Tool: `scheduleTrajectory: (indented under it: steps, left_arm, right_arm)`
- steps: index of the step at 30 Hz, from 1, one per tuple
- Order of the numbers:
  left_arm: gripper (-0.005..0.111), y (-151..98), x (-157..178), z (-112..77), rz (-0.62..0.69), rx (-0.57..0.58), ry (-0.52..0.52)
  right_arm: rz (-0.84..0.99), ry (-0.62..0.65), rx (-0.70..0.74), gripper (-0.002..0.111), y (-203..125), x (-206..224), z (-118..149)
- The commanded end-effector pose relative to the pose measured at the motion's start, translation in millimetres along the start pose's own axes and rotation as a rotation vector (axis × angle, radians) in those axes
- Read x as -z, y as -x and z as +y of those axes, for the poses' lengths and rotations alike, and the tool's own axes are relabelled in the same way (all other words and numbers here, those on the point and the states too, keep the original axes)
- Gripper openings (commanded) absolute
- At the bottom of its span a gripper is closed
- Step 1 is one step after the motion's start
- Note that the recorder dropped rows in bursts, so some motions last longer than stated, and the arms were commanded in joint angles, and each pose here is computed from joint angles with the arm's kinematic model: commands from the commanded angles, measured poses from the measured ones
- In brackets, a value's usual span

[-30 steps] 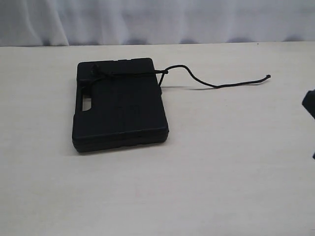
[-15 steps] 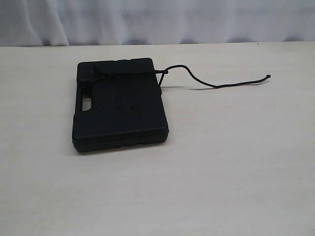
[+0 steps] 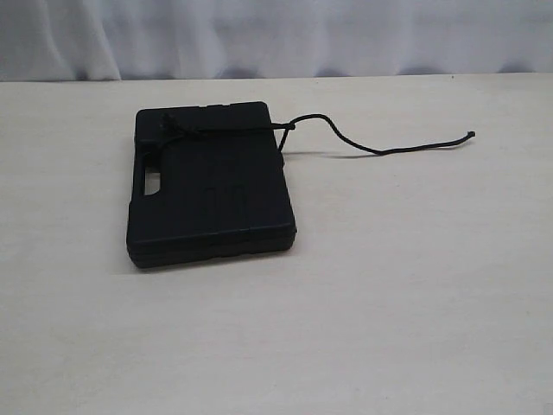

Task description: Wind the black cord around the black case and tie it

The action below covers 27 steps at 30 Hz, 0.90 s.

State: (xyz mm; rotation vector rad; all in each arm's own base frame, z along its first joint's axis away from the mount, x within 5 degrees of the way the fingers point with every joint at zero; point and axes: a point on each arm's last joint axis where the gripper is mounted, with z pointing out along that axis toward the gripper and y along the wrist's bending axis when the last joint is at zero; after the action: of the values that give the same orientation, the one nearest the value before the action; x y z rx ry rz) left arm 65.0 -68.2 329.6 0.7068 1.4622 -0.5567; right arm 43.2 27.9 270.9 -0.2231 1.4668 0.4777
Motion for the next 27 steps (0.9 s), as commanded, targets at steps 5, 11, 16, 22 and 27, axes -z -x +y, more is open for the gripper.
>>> scheduleTrajectory:
  steps: [5,11,16,22,27]
  left_arm:
    - [0.0,0,1,-0.5,-0.007,0.004,-0.005]
    - [0.0,-1,1,2.8,-0.003,0.007,0.03]
    - [0.0,-1,8,9.3,-0.001,0.015,0.109]
    - [0.0,-9,29,19.7,-0.062,0.006,0.313]
    - [0.0,-23,46,23.0,-0.115,-0.015,0.496]
  right_arm:
    - [0.006,0.004,0.007,0.004,-2,0,0]
    - [0.006,0.004,0.007,0.004,-2,0,0]
    - [0.006,0.004,0.007,0.004,-2,0,0]
    - [0.006,0.004,0.007,0.004,-2,0,0]
    - [0.006,0.004,0.007,0.004,-2,0,0]
